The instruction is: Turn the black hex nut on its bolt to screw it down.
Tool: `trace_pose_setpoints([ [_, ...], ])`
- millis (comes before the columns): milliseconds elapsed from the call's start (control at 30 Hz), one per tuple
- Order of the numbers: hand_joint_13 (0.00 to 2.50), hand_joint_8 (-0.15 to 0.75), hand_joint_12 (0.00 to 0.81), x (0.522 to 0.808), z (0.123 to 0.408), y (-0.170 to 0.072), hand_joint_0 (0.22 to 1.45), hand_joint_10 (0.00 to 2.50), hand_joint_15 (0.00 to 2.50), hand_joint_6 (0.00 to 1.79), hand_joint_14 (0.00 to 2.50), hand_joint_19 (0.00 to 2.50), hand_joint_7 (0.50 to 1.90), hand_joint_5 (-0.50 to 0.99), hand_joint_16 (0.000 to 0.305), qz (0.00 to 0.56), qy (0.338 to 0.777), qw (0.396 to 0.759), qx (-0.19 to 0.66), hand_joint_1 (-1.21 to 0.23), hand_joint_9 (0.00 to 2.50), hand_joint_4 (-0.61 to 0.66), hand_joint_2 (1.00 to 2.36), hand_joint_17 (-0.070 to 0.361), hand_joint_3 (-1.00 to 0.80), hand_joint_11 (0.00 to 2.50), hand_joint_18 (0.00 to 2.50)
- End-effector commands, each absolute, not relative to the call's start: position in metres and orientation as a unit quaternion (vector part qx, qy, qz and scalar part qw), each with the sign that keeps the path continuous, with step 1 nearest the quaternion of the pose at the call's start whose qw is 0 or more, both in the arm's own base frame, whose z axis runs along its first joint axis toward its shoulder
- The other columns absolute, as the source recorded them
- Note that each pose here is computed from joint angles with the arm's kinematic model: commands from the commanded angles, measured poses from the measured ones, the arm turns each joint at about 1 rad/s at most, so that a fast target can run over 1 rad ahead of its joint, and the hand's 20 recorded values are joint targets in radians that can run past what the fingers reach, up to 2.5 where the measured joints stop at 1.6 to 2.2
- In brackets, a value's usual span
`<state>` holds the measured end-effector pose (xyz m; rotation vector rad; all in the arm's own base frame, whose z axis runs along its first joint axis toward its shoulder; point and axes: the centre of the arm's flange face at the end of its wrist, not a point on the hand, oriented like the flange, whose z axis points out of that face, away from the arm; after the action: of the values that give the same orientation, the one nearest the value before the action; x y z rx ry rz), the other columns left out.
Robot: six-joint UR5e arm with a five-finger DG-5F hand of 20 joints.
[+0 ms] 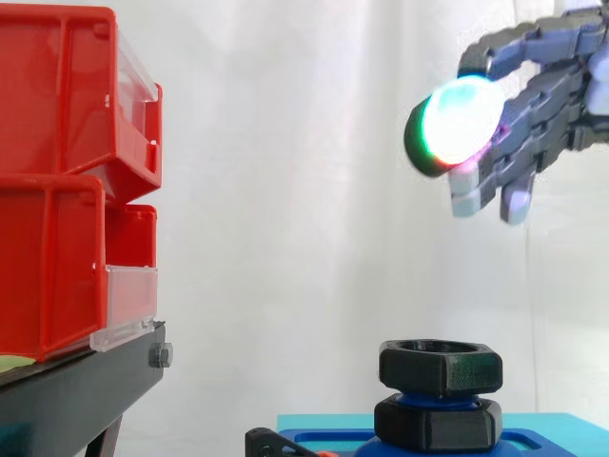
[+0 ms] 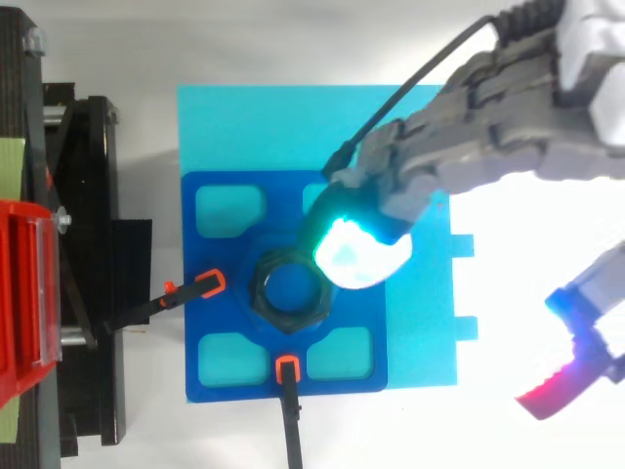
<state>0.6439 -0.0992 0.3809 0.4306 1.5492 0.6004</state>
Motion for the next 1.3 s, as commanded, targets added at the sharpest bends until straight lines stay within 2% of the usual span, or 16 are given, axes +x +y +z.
trace_pose_setpoints([
  [0,0.66,0.294,0.316,0.66,0.363,-0.092,0.46,0.0,0.06,0.5,0.0,0.51,0.81,-0.21,0.049,0.256,0.678,0.667,0.173,-0.8,0.6,0.27,1.0,0.11,-0.5,0.19,0.7],
  [167,0.64,0.292,0.316,0.667,0.363,-0.085,0.46,0.0,0.07,0.5,0.0,0.53,0.8,-0.21,0.049,0.247,0.668,0.684,0.16,-0.73,0.56,0.26,1.0,0.11,-0.5,0.16,0.64],
  [233,0.63,0.291,0.32,0.674,0.35,-0.079,0.46,0.0,0.06,0.5,0.0,0.54,0.8,-0.21,0.049,0.23,0.671,0.687,0.157,-0.71,0.56,0.26,1.0,0.109,-0.5,0.16,0.62],
  [400,0.6,0.291,0.323,0.691,0.333,-0.075,0.47,0.0,0.06,0.5,0.0,0.54,0.79,-0.2,0.049,0.229,0.677,0.682,0.155,-0.65,0.54,0.25,1.0,0.11,-0.5,0.13,0.55],
  [533,0.55,0.295,0.333,0.708,0.334,-0.071,0.46,0.0,0.05,0.5,0.0,0.52,0.78,-0.19,0.049,0.231,0.675,0.684,0.152,-0.61,0.52,0.25,1.0,0.11,-0.5,0.07,0.48],
  [800,0.45,0.29,0.328,0.71,0.336,-0.061,0.47,0.0,0.0,0.5,0.0,0.51,0.77,-0.17,0.049,0.216,0.68,0.688,0.128,-0.58,0.48,0.24,1.0,0.111,-0.5,0.01,0.38],
  [833,0.45,0.29,0.328,0.71,0.334,-0.061,0.47,0.0,0.0,0.5,0.0,0.51,0.78,-0.17,0.049,0.214,0.681,0.689,0.126,-0.58,0.48,0.24,1.0,0.111,-0.5,0.01,0.38],
  [933,0.44,0.289,0.331,0.722,0.299,-0.058,0.47,0.0,0.0,0.5,0.0,0.51,0.77,-0.16,0.049,0.205,0.696,0.678,0.12,-0.57,0.48,0.24,1.0,0.111,-0.5,0.0,0.37],
  [1033,0.43,0.278,0.33,0.729,0.289,-0.056,0.47,0.0,0.0,0.5,0.0,0.52,0.76,-0.14,0.05,0.207,0.695,0.678,0.117,-0.56,0.45,0.22,1.0,0.111,-0.5,0.0,0.36],
  [1267,0.41,0.265,0.329,0.731,0.292,-0.055,0.48,0.0,0.0,0.5,0.0,0.52,0.81,-0.12,0.05,0.211,0.694,0.679,0.109,-0.52,0.41,0.22,1.0,0.112,-0.5,0.0,0.34],
])
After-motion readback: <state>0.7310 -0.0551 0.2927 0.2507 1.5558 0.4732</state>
